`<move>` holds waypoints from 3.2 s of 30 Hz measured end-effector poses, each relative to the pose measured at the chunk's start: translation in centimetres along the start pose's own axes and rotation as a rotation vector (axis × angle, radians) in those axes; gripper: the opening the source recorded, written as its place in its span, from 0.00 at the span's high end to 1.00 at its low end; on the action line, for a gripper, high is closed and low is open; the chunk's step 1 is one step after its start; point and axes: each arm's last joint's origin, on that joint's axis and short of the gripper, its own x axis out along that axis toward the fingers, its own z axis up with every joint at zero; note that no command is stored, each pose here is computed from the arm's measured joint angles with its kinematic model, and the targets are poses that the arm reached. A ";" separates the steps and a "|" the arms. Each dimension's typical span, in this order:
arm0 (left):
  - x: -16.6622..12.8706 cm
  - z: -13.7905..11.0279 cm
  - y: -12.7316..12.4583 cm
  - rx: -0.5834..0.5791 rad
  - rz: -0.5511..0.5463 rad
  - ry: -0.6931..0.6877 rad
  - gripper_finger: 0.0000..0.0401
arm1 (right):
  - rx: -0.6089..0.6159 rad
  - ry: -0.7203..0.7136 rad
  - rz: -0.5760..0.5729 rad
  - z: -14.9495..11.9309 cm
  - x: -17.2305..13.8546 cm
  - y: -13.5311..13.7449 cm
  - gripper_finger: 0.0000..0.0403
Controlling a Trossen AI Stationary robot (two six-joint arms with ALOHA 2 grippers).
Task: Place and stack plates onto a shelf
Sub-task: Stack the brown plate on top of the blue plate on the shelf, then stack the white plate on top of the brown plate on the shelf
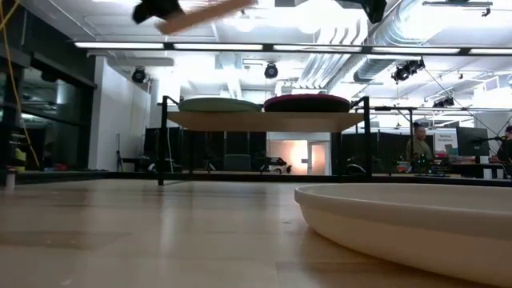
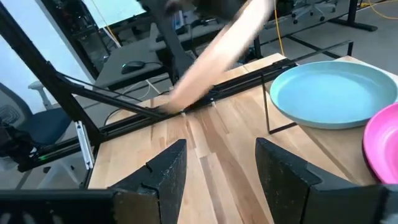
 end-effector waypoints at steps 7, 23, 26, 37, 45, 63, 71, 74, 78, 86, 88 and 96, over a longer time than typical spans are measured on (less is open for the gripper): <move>4.0 6.7 7.1 -0.088 0.219 0.002 1.00 | 0.005 -0.007 -0.018 0.0 0.0 -0.1 0.57; 11.8 5.4 11.7 -0.227 0.129 0.324 1.00 | 0.053 0.073 -0.052 -0.8 0.0 -0.4 0.57; 11.8 5.4 11.7 -0.227 0.129 0.325 1.00 | 0.058 0.094 -0.062 -1.0 -0.1 -0.5 0.57; 11.9 5.3 11.7 -0.202 0.153 0.344 0.96 | 0.063 0.101 -0.066 -1.1 -0.1 -0.5 0.57; 12.0 5.3 11.7 -0.172 0.156 0.339 0.95 | 0.063 0.101 -0.066 -1.1 -0.1 -0.5 0.57; 12.2 6.0 11.6 -0.170 0.116 0.271 0.67 | 0.052 0.100 -0.066 -1.1 0.0 -0.5 0.57; 9.6 7.8 9.1 -0.165 -0.126 0.078 0.58 | 0.055 0.002 -0.153 -0.4 0.0 -0.6 0.57; 7.2 8.0 6.1 -0.084 -0.225 -0.086 0.58 | 0.039 -0.048 -0.149 0.1 0.0 -0.5 0.57; 4.0 6.2 2.2 -0.020 -0.377 -0.372 0.58 | 0.044 -0.115 -0.124 0.7 0.0 -0.2 0.57; 1.4 -2.2 -2.2 -0.092 -0.634 -0.636 0.58 | 0.067 -0.193 -0.094 1.5 -0.1 0.1 0.57; 0.8 -3.8 -2.9 -0.110 -0.641 -0.687 0.58 | 0.051 -0.192 -0.095 1.5 -0.1 0.1 0.57; -0.5 -6.3 -3.3 -0.041 -0.579 -0.732 0.58 | 0.026 -0.190 -0.095 1.5 -0.1 0.1 0.57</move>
